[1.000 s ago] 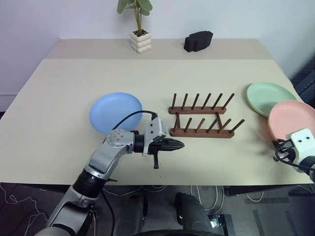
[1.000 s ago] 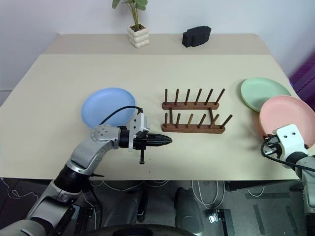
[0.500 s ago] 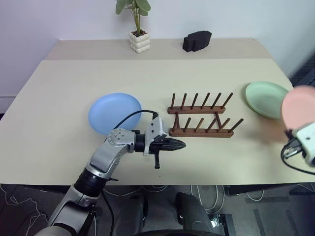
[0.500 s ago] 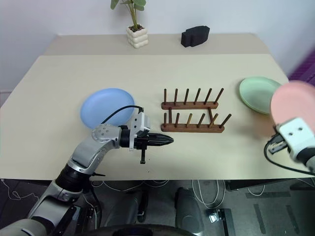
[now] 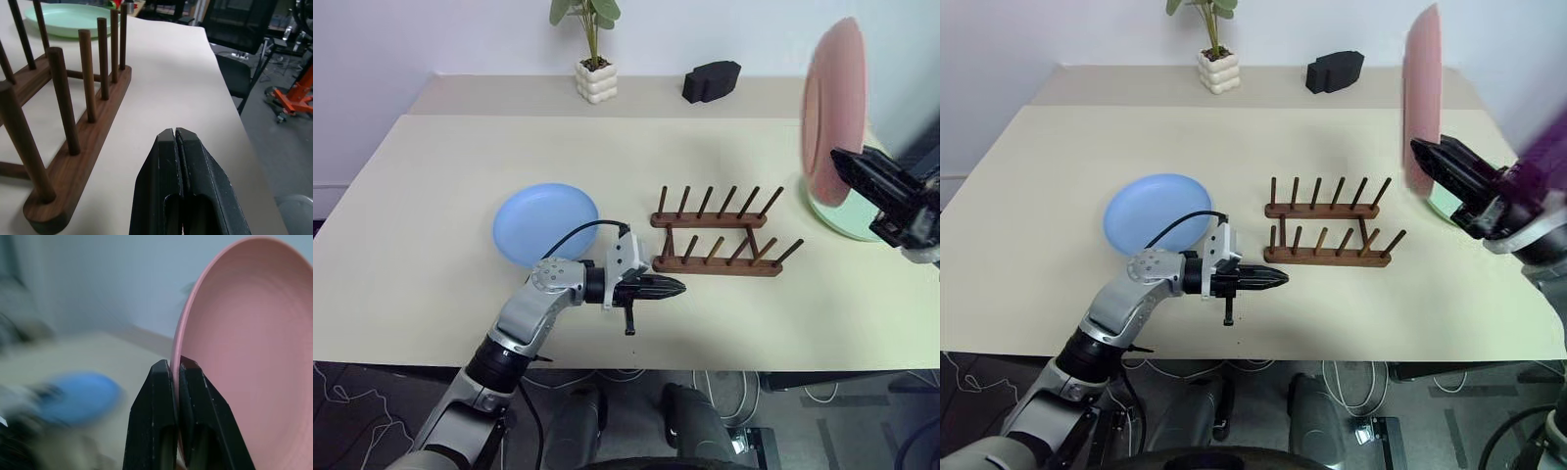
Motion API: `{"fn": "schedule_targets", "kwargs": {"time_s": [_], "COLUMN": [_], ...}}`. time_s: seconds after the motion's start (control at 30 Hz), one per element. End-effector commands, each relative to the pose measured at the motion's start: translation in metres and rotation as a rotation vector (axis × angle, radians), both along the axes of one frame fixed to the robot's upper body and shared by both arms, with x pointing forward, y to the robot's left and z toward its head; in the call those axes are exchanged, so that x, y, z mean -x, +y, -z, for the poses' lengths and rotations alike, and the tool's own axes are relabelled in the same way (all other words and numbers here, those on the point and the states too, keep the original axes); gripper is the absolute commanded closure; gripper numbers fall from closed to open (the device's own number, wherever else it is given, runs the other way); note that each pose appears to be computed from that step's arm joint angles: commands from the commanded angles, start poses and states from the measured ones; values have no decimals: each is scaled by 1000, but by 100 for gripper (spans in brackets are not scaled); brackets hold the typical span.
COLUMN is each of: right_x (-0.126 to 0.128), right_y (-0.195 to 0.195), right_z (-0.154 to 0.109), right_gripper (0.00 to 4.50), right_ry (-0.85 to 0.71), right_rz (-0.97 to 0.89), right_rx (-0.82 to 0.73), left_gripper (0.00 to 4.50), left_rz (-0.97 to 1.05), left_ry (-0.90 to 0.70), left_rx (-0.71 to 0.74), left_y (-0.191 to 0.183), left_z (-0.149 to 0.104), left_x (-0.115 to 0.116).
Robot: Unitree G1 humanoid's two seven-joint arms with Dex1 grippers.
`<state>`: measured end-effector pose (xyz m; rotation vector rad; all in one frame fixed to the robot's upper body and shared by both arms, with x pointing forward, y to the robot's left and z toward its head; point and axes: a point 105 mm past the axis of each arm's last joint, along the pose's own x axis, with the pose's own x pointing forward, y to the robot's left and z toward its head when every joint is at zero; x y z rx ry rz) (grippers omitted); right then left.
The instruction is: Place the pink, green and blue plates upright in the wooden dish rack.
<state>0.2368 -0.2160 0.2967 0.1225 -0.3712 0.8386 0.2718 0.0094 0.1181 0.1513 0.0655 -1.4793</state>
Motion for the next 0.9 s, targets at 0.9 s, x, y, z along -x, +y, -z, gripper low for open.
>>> {"fn": "schedule_targets", "kwargs": {"time_s": [0.9], "right_x": [-8], "right_y": [-19], "right_z": [40], "right_gripper": [445], "right_ry": [279], "right_rz": [-118], "right_rx": [-239], "left_gripper": [450], "left_rz": [-5], "left_ry": [-44], "left_rx": [20], "left_y": [4], "left_z": [-10], "left_x": [0]}}
